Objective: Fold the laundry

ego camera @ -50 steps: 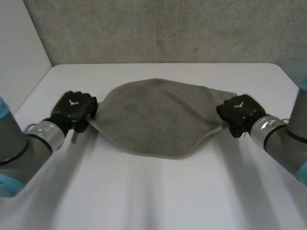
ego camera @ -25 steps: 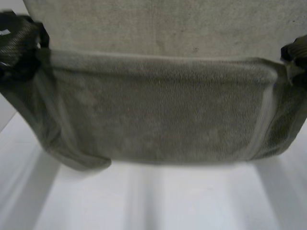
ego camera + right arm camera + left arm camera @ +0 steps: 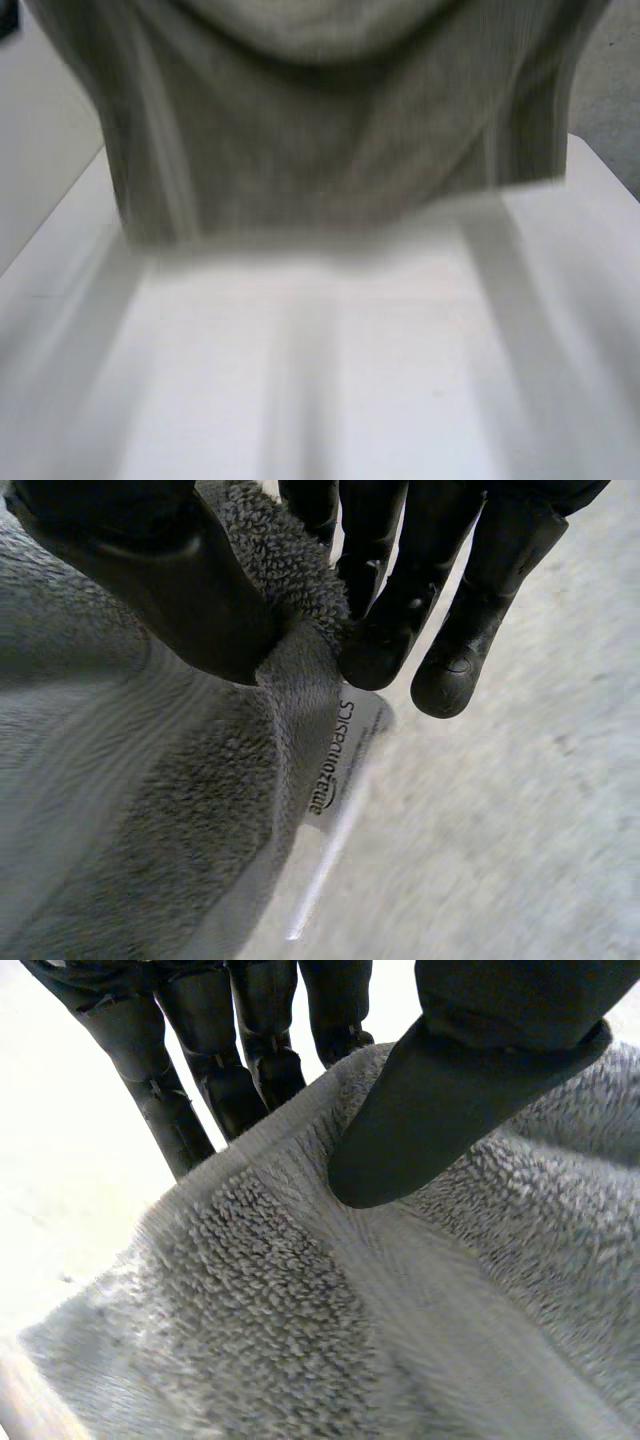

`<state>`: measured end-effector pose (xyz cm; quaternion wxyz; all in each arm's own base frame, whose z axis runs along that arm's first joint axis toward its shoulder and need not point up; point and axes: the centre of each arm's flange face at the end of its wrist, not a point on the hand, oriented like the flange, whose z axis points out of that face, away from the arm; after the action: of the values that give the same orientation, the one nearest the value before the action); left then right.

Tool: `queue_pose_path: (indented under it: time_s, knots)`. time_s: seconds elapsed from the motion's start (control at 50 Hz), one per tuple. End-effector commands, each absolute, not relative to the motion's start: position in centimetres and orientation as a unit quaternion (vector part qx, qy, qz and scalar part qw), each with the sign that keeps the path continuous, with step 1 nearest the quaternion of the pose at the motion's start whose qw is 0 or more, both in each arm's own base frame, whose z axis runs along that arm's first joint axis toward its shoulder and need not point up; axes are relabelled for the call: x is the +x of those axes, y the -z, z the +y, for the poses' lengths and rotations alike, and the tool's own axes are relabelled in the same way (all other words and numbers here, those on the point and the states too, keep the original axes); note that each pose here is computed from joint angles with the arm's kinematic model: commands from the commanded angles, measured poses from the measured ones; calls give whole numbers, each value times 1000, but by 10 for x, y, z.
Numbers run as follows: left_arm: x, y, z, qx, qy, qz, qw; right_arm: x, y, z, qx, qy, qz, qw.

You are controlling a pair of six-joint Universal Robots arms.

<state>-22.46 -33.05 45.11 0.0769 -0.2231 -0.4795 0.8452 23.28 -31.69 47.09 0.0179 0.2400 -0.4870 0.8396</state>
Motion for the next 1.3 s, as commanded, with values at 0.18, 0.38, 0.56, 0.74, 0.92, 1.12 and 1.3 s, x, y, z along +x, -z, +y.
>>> queue_pose_path:
  time_s: [0.18, 0.38, 0.56, 0.74, 0.92, 1.12, 1.3]
  knots:
    - [-200, -342, -337, -176, -736, -638, 145, 234, -337, -306, 373, -635, -676, 10]
    - [-182, -210, -304, -250, -622, -735, 102, 231, -214, -277, 453, -511, -731, -18]
    - [-176, -162, -278, -287, -577, -761, 77, 214, -168, -263, 479, -481, -734, 14]
    - [-171, -162, -280, -276, -579, -764, 74, 211, -164, -258, 423, -534, -732, 2]
    - [-174, -162, -279, -269, -581, -764, 84, 209, -147, -237, 399, -545, -738, -9]
    - [-173, -163, -280, -268, -582, -763, 84, 217, -147, -229, 364, -543, -756, -22]
    - [-172, -164, -281, -267, -584, -763, 82, 221, -153, -237, 352, -574, -739, 10]
